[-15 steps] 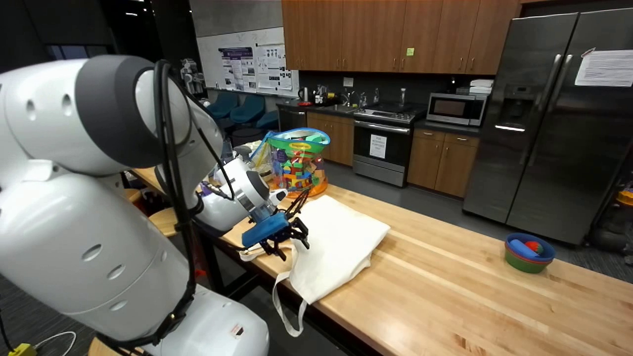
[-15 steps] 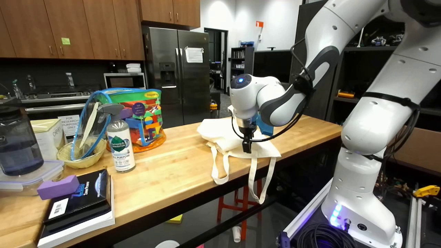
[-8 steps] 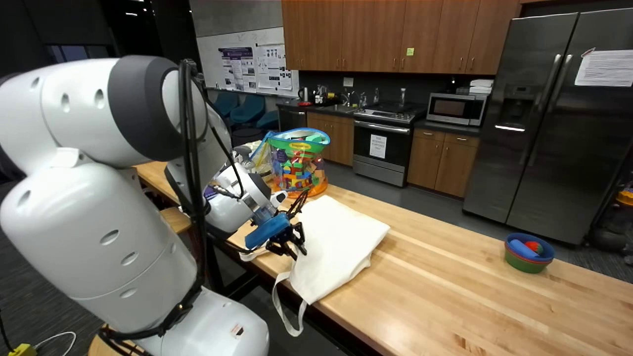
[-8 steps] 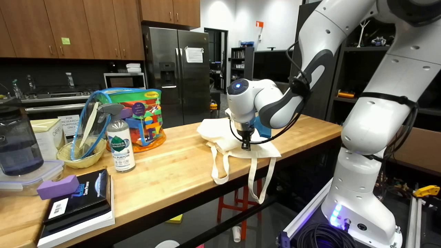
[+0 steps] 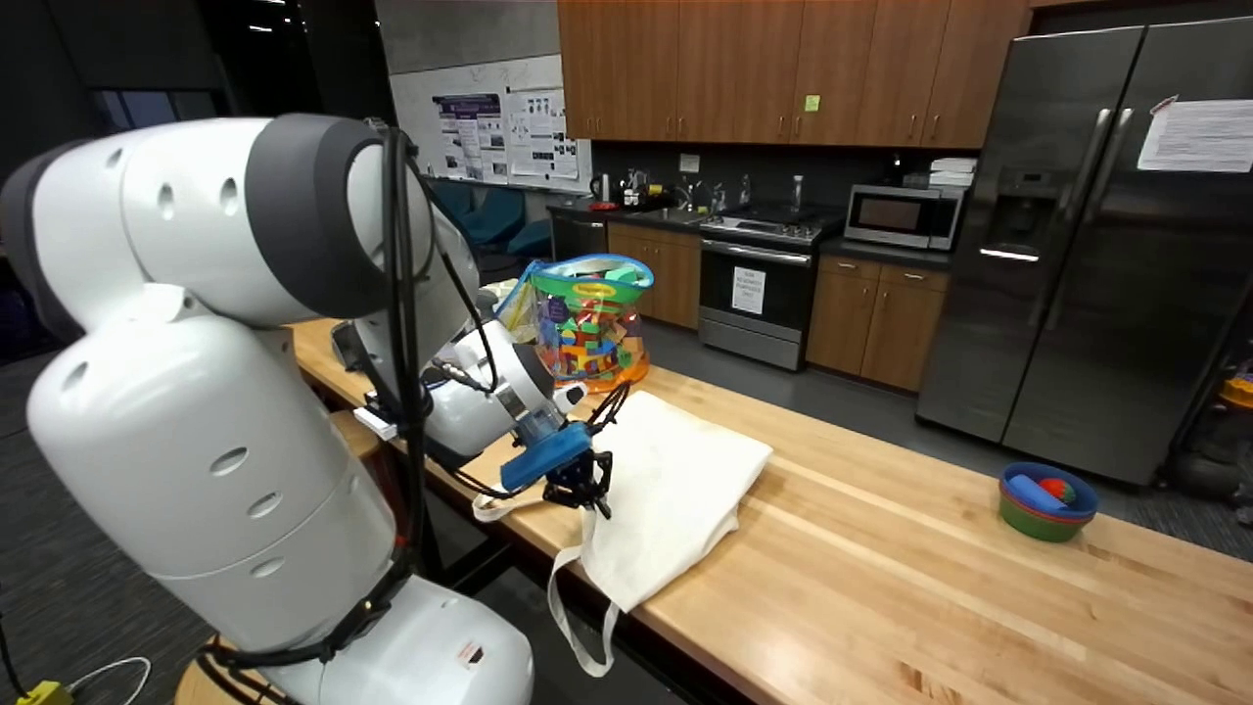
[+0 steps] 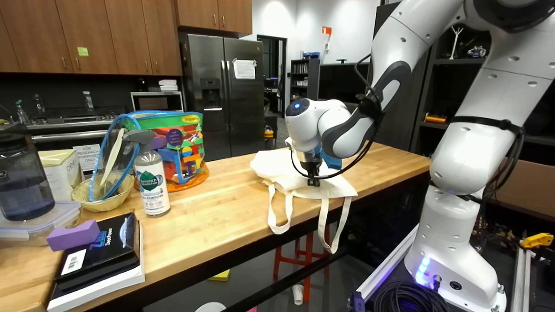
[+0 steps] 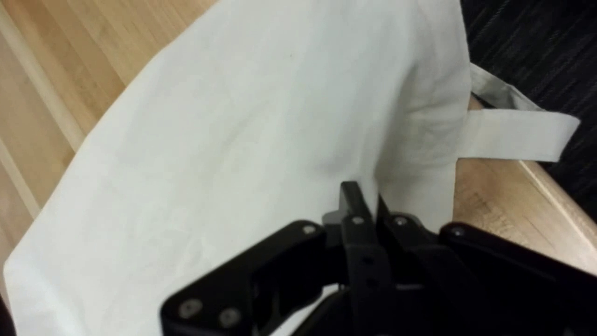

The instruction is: Wipe the table using the shopping bag

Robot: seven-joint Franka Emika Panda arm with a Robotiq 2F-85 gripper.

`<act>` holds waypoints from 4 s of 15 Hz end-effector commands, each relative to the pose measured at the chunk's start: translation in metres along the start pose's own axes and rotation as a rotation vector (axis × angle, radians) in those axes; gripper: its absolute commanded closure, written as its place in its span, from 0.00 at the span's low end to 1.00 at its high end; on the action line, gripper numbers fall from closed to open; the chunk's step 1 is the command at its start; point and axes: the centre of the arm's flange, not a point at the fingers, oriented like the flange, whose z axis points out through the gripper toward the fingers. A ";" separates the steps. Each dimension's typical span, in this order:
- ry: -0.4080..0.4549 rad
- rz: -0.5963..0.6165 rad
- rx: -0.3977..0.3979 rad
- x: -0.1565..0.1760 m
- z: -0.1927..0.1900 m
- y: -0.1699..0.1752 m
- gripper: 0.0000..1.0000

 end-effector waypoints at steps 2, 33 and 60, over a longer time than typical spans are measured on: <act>-0.101 0.004 0.081 -0.011 0.006 0.040 1.00; -0.301 0.361 0.104 -0.145 0.081 0.208 1.00; -0.091 0.154 0.038 0.056 0.004 0.246 1.00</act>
